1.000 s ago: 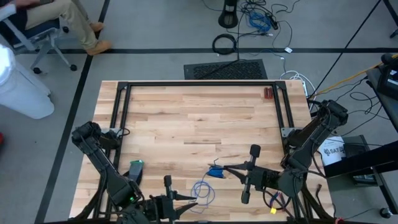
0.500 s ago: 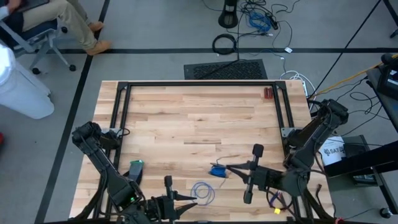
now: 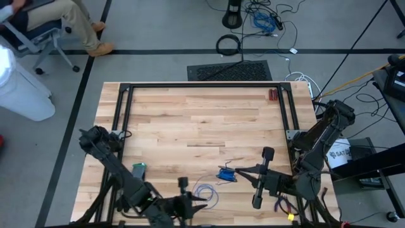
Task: Coil cords
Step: Coil the blue wire onto the spool
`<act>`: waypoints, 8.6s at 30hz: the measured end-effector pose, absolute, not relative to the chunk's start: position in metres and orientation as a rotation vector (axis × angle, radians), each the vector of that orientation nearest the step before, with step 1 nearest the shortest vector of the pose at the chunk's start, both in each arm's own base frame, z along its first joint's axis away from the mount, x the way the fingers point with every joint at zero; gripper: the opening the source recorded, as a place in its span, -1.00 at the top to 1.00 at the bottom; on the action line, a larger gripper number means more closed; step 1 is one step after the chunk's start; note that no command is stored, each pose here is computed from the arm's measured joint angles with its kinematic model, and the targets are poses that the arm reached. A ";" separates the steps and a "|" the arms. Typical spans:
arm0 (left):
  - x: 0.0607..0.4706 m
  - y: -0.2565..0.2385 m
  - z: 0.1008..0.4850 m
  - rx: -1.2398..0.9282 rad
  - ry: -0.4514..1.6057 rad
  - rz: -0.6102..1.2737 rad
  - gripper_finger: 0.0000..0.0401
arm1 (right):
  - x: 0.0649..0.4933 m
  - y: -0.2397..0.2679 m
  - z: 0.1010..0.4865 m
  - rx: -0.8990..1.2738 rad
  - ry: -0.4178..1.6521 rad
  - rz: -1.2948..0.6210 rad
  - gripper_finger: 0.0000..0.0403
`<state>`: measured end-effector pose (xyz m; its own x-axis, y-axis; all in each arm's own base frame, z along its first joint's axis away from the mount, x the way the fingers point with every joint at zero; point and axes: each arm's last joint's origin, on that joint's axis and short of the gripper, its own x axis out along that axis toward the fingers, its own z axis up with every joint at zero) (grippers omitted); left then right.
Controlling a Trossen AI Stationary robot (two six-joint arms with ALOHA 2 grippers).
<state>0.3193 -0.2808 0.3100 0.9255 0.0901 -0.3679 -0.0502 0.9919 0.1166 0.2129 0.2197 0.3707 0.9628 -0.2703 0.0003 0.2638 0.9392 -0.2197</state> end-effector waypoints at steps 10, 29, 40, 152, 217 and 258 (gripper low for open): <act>0.365 -0.257 0.263 0.121 0.484 0.151 0.27 | 0.196 0.222 0.379 -0.220 0.019 -0.267 1.00; 0.393 -0.236 0.216 0.193 0.595 0.235 0.10 | 0.191 0.225 0.380 -0.219 0.015 -0.252 1.00; 0.394 -0.232 0.216 0.221 0.606 0.240 0.10 | 0.191 0.225 0.380 -0.218 0.015 -0.252 1.00; 0.279 -0.237 0.398 0.128 0.104 0.592 0.98 | 0.243 0.199 0.331 -0.251 0.264 -0.127 1.00; 0.383 -0.237 0.333 -0.057 0.067 0.311 0.98 | 0.280 0.179 0.312 -0.144 0.239 -0.409 1.00; 0.388 -0.256 0.308 -0.045 0.095 0.239 0.54 | 0.242 0.201 0.351 -0.096 0.112 -0.223 1.00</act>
<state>0.3880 -0.2560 0.3084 0.9670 0.2345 -0.0995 -0.2388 0.9705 -0.0333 0.2417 0.2013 0.3505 0.9689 -0.2262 -0.1005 0.2154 0.9706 -0.1072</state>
